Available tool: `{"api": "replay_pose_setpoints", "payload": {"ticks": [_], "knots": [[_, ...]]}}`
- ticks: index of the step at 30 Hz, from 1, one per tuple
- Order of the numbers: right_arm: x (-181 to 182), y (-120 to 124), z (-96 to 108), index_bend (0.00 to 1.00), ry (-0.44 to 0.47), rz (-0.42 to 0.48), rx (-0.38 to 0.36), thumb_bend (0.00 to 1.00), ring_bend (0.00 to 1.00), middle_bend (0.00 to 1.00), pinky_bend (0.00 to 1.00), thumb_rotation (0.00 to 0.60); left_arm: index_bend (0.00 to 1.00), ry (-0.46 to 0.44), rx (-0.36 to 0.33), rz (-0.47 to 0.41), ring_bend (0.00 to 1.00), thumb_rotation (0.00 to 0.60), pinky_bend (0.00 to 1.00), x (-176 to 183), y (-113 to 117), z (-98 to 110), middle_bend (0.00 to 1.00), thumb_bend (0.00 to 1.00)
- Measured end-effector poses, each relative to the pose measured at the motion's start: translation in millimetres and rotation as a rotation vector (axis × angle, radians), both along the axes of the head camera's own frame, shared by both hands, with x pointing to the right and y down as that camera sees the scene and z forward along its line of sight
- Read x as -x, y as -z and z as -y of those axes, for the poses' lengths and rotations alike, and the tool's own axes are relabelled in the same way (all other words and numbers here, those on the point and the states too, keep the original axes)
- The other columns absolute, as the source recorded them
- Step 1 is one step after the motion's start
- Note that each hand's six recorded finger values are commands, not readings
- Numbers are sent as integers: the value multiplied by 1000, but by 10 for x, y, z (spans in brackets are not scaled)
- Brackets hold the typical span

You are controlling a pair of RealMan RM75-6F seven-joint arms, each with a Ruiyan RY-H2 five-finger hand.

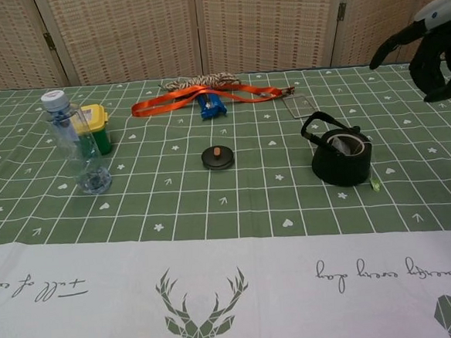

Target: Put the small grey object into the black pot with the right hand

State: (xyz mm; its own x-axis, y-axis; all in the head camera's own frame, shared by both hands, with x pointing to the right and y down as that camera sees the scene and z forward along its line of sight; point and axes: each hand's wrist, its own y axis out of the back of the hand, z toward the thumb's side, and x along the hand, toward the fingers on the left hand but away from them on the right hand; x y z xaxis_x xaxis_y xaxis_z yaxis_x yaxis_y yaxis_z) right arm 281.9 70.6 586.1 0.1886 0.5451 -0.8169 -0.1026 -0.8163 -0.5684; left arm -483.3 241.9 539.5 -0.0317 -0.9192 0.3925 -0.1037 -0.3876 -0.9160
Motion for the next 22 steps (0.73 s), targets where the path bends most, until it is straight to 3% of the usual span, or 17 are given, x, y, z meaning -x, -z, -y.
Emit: {"api": "replay_pose_setpoints", "payload": {"ticks": [3,6,11,14,16,22], "knots": [[-204,184,-43,5,-6,-37,-165,373,125,89,171,600,33,-12,-6,-3,84,600,90,-54,14,-24,143,267],[-501,378,-199,4,-50,-87,-320,373,98,53,131,600,33,-22,-4,-4,84,600,90,-105,17,-56,142,267],[-1090,624,-795,4,-179,-156,-464,372,28,0,1,600,28,-52,-4,-15,82,600,88,-206,37,-106,143,267],[-1348,642,-1199,4,-249,-178,-479,372,2,0,0,600,27,-63,-4,-16,82,600,85,-230,50,-130,142,267],[-1472,617,-1363,4,-284,-176,-481,373,0,0,0,600,24,-63,0,-15,83,600,85,-229,46,-135,143,266],[-1675,406,-1479,4,-329,-148,-462,373,38,0,0,600,19,-64,10,-8,82,600,85,-227,29,-139,142,266]]}}
